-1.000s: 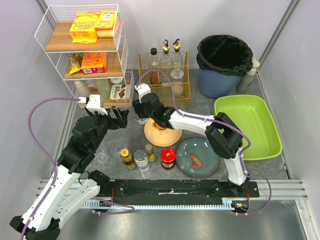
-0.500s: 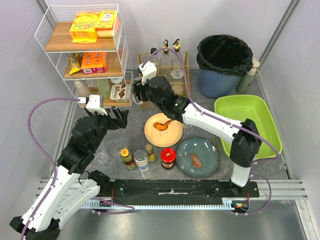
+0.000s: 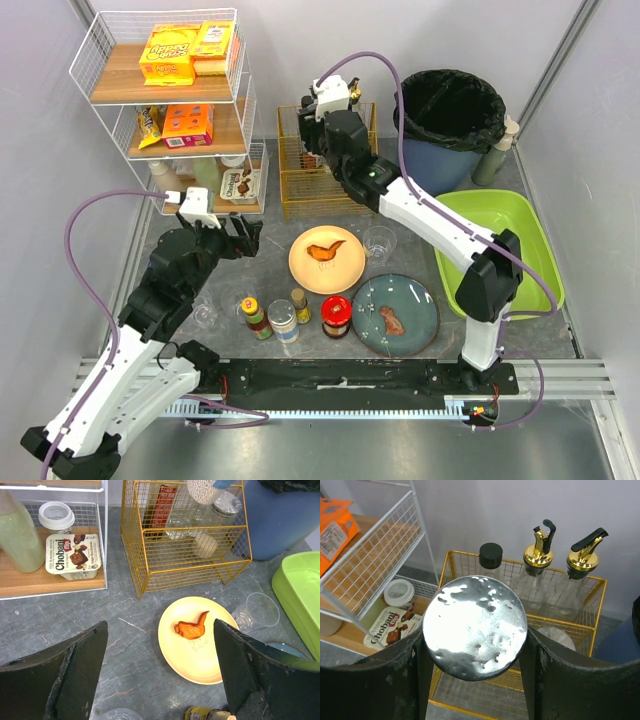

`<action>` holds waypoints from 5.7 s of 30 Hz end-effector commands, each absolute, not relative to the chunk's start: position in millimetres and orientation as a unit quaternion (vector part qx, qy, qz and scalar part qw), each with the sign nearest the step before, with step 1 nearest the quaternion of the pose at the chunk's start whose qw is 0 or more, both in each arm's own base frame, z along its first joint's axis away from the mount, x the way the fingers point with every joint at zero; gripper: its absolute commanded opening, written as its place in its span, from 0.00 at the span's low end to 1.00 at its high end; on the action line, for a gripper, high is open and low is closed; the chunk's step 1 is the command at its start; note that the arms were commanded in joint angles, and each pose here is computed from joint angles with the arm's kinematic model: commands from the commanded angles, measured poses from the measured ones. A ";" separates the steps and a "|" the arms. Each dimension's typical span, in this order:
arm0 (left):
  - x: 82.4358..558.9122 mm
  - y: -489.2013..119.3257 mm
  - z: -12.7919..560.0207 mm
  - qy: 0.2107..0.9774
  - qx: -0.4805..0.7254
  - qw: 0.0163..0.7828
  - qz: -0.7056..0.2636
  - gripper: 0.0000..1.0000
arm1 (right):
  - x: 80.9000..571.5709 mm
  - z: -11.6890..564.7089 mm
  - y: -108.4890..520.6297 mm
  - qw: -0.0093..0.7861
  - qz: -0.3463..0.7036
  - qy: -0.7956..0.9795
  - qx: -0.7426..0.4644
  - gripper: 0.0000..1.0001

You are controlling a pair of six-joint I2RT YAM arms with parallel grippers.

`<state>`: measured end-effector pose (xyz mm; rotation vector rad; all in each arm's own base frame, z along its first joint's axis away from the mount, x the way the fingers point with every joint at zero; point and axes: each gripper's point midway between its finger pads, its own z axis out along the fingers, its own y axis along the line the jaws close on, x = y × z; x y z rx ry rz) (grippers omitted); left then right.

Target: Clear the kitchen counter

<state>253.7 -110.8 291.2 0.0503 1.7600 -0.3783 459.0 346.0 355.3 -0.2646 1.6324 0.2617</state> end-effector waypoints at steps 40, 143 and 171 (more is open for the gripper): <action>260.6 -116.6 291.7 0.768 0.033 0.618 -0.164 0.92 | 540.0 242.5 339.8 0.608 0.076 0.782 -0.113 0.41; 240.2 -81.6 319.7 0.801 -0.039 0.586 -0.117 0.91 | 125.9 160.3 446.4 0.340 0.283 0.560 -0.700 0.73; 239.0 -80.0 322.4 0.796 -0.044 0.592 -0.120 0.91 | 115.5 251.0 436.9 0.411 0.329 0.529 -0.665 0.17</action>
